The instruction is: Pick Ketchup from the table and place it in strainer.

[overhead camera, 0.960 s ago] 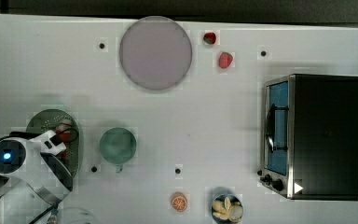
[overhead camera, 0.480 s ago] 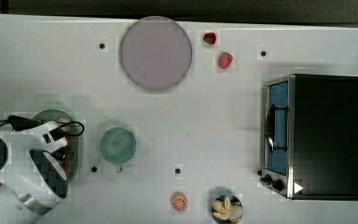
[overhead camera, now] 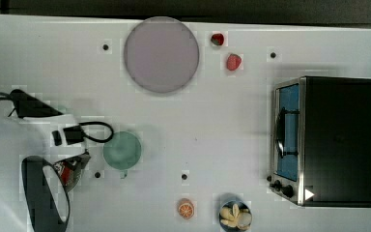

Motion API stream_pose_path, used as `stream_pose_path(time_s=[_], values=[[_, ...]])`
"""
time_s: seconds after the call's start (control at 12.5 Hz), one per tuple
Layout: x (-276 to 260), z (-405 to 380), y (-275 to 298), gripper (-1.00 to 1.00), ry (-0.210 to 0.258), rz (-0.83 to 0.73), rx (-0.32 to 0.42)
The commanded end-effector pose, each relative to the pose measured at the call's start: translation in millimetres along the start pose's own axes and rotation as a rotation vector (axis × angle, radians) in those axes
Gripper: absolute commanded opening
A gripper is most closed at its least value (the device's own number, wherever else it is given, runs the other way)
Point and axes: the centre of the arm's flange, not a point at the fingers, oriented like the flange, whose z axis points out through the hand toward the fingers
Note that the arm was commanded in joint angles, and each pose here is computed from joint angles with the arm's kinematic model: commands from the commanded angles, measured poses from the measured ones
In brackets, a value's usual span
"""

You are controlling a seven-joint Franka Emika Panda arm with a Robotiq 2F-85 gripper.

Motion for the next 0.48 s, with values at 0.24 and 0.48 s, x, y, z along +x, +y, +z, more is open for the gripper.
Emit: stream_pose_path(time_s=[0.24,0.48], values=[[117.4,-75.2,124.3,1.00,-0.006,0.225,0.037],[148.4,-85.9,181.8,1.00,0.006,0.281,-0.007]])
